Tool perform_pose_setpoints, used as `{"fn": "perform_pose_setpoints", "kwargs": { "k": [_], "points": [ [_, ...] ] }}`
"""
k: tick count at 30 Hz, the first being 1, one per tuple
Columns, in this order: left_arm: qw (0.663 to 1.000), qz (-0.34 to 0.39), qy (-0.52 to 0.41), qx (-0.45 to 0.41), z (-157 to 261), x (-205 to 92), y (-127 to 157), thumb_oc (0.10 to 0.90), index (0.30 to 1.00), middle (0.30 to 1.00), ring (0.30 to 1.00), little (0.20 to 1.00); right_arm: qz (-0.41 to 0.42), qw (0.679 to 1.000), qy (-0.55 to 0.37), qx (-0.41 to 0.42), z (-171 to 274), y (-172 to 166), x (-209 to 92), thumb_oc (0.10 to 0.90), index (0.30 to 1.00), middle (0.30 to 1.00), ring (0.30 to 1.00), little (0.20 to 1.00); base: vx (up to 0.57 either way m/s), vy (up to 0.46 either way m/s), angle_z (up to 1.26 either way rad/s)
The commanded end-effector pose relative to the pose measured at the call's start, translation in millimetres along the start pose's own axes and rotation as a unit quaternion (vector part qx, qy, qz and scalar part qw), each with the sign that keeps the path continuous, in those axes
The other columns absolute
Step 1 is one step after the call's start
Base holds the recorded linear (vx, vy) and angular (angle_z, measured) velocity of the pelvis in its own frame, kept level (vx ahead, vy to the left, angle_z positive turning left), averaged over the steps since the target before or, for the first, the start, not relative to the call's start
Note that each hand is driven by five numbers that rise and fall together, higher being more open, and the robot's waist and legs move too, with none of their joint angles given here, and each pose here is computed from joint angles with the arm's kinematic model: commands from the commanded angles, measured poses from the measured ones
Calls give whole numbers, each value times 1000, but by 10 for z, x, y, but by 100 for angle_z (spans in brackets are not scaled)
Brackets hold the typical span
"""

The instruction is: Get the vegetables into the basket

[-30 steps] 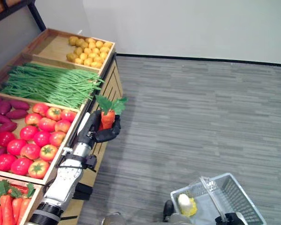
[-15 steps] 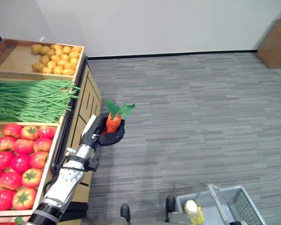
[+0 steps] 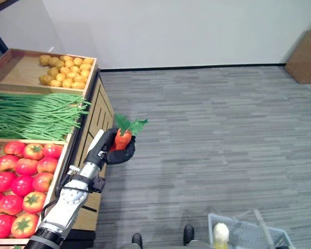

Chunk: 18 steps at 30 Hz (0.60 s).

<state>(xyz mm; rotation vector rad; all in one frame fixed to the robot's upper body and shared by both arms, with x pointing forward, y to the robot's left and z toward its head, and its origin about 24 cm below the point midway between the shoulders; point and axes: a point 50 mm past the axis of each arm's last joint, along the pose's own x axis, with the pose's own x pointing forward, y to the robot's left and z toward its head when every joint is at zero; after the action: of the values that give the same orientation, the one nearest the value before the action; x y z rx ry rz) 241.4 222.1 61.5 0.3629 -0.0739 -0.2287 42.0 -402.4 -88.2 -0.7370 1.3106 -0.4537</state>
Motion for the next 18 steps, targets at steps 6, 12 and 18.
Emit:
{"fn": "perform_pose_setpoints", "kwargs": {
  "k": [6,12,18],
  "points": [
    [983,-31,-181,25,743,225,34,400,300,300,300,300,-154,970,-186,-8,1058,-980,-59,400,300,300,300,300,2,-4,0],
    [968,-70,-238,46,987,341,-136,400,300,300,300,300,-211,862,-456,-73,2379,-1187,-747,400,300,300,300,300,29,5,-6],
    [952,-130,-273,46,1171,443,-368,400,300,300,300,300,-202,840,-485,-134,2771,-1103,-907,400,300,300,300,300,9,5,-2]
  ]
}}
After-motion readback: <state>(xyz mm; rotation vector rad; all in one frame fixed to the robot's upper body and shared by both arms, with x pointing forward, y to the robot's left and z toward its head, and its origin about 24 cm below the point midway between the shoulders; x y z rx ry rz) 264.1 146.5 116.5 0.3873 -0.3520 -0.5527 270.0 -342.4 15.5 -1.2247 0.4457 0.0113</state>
